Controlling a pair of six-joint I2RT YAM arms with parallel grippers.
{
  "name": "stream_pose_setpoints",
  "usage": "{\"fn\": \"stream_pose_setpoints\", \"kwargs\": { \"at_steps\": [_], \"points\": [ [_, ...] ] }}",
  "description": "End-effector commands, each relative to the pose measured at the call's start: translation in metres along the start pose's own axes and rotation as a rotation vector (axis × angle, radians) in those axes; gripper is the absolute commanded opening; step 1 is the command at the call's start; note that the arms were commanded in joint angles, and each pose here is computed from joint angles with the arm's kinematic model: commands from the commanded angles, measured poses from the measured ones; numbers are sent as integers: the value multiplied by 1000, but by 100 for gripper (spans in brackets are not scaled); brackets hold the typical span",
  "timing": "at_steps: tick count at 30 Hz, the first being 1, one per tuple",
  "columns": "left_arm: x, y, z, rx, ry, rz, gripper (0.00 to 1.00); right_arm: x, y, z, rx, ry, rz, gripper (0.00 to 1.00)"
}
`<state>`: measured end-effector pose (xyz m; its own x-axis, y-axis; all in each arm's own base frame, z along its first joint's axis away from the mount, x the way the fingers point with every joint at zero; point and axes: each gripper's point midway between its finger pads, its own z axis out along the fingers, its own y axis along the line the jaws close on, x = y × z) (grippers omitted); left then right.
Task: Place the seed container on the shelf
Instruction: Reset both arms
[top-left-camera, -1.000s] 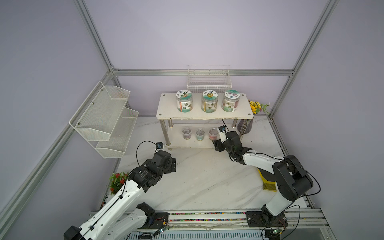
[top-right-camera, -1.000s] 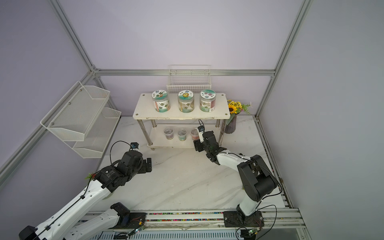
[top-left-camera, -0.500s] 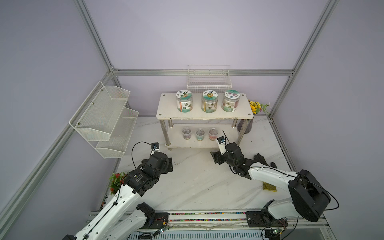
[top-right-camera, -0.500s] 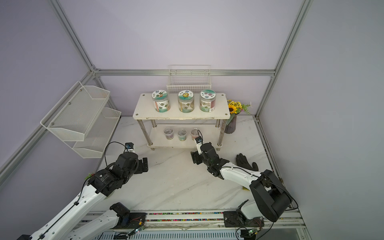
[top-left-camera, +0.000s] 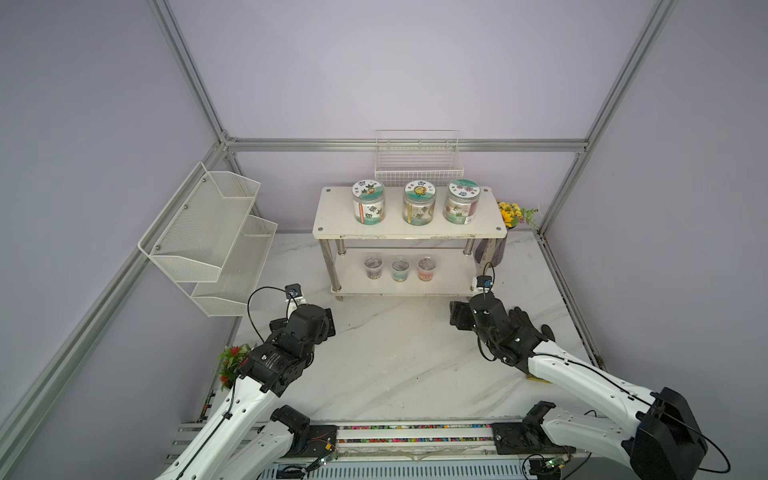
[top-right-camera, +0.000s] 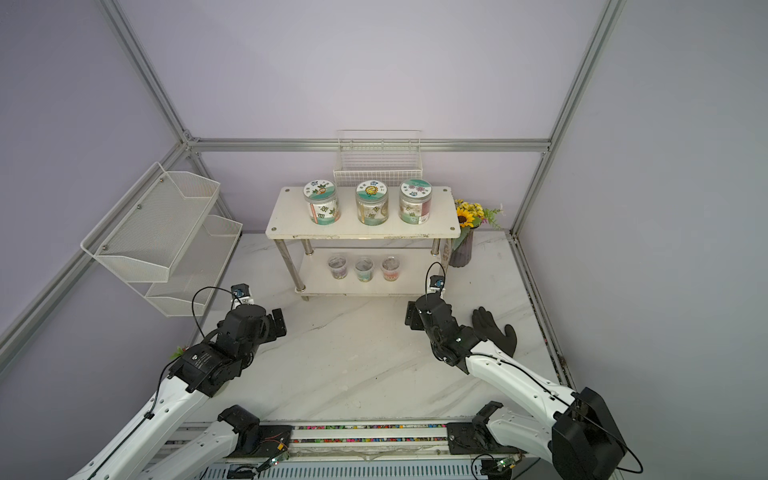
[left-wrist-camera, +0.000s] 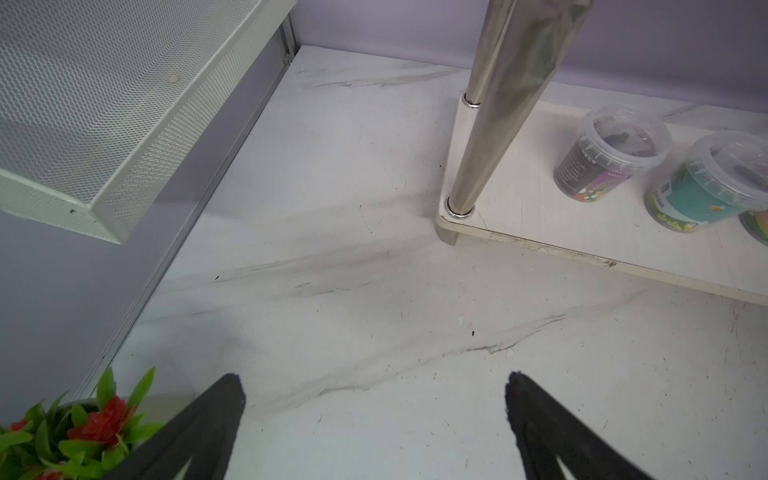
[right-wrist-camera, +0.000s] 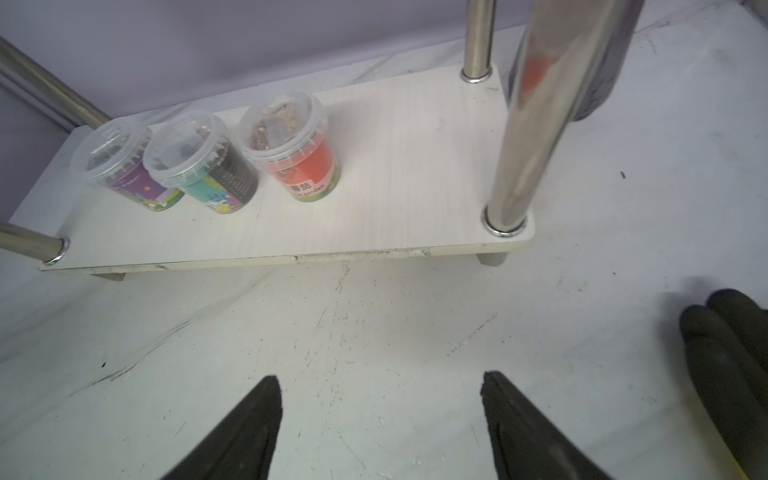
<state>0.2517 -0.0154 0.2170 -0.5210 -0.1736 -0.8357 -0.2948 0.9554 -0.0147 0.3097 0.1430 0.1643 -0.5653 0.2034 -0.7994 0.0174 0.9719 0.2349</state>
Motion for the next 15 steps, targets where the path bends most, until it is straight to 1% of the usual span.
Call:
{"fn": "stream_pose_setpoints", "kwargs": {
  "at_steps": [1,7,11,15],
  "points": [
    [-14,2,2,-16,-67,-80,100,-2,-24,-9,112,-13,50,79],
    [-10,-1,11,-17,-47,-77,99,-1,-32,-8,132,-14,46,74],
    [-8,5,14,-44,-55,-79,100,-3,-44,-8,167,-29,57,75],
    [-9,17,18,-86,-83,-94,100,-17,-66,-11,232,-75,56,76]
  ]
}}
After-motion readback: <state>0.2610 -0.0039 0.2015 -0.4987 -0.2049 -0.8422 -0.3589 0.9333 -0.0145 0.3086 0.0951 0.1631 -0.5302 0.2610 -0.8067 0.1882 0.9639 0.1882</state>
